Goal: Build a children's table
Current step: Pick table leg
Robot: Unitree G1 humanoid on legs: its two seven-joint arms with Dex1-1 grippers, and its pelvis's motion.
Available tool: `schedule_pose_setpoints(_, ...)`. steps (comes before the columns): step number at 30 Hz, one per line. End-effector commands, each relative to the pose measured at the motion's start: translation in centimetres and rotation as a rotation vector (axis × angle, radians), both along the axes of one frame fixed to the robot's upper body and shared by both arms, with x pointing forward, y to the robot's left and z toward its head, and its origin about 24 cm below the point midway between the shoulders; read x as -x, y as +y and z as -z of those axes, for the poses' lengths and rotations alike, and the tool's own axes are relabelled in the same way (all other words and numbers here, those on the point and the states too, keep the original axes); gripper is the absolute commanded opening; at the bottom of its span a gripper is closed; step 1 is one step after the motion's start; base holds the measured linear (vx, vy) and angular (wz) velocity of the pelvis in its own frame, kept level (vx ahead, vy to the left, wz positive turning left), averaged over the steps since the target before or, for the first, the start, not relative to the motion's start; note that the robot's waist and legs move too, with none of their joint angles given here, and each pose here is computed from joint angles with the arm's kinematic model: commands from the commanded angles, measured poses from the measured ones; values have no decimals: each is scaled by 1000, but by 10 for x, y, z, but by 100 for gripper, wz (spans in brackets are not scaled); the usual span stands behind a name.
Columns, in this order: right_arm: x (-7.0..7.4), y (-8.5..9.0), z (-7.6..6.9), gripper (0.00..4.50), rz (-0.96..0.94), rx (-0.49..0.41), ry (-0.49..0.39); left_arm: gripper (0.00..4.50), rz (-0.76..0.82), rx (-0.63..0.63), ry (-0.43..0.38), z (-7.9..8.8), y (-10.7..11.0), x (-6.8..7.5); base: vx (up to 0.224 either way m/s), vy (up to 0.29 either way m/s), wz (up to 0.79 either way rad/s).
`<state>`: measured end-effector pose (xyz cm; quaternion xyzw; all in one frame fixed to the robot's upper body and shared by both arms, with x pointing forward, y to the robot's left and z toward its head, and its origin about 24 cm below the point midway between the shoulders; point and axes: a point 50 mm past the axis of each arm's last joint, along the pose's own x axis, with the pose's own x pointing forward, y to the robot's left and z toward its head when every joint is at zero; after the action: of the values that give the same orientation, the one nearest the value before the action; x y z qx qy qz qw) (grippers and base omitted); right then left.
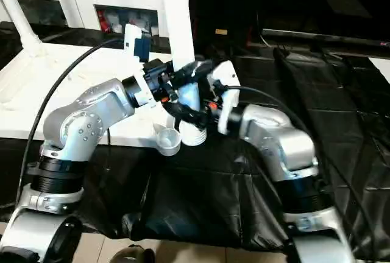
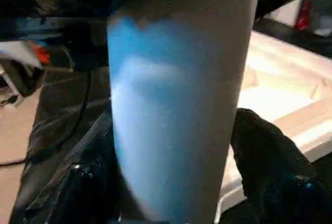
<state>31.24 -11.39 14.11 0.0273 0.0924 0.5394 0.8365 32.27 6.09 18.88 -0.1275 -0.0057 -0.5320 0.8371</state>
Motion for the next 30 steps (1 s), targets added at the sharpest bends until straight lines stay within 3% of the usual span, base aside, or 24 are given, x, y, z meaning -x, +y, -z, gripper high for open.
schedule_pose_setpoints(1,0,0,-2,310,-36,17,22,190,25,-31,-45,-6,-3,0,0,0,0)
schedule_pose_setpoints(9,1,-4,-3,310,-77,14,66,190,83,-59,-63,-7,-2,2,0,0,0)
schedule_pose_setpoints(28,2,2,9,310,-134,-11,172,190,182,13,-42,-14,-9,11,0,0,0)
schedule_pose_setpoints(30,3,3,9,277,-139,-13,177,190,181,18,-39,-14,-10,11,0,0,0)
